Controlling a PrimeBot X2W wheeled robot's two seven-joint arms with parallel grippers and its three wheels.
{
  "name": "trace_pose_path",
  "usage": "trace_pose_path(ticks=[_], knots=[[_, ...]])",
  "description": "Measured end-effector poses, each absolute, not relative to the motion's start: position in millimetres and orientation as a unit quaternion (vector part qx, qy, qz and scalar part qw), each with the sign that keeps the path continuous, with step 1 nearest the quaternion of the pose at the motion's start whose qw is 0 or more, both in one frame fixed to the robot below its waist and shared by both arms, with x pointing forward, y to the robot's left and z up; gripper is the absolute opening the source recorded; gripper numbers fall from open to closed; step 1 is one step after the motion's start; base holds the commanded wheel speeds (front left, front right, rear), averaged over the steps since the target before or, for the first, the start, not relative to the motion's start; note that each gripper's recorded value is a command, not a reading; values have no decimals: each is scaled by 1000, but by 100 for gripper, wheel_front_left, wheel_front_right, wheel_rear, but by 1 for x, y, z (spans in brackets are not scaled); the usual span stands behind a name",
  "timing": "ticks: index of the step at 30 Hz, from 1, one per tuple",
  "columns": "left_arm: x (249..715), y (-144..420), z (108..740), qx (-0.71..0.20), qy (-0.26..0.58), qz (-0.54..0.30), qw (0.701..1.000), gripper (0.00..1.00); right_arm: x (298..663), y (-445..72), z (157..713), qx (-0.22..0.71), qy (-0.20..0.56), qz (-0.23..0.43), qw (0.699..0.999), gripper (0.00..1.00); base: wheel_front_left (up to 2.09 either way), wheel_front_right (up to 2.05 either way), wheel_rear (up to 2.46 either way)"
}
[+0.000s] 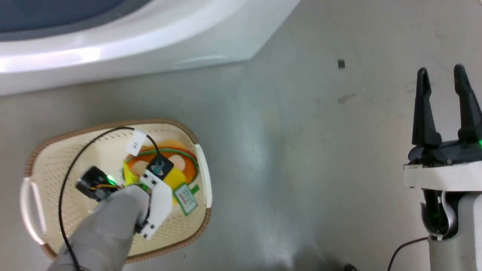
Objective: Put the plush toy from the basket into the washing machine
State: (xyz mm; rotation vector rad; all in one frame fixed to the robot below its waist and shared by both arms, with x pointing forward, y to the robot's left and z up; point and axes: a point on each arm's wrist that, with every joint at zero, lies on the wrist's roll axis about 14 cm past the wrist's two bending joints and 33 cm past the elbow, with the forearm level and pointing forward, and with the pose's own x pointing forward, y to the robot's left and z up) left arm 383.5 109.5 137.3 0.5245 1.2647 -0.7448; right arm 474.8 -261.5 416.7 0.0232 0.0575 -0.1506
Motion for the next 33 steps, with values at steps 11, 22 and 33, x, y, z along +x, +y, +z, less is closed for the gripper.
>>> trace_pose_path(ticks=[11,22,33], knots=[[386,92,206,155,497,-300,799,0,457,-246,450,23,2,-61,998,100,0,0,0],[384,93,274,123,398,-276,866,0,429,-232,484,37,-28,-44,998,100,0,0,0],[400,103,328,93,306,-225,921,0,414,-221,502,37,-46,-29,998,100,0,0,0]])
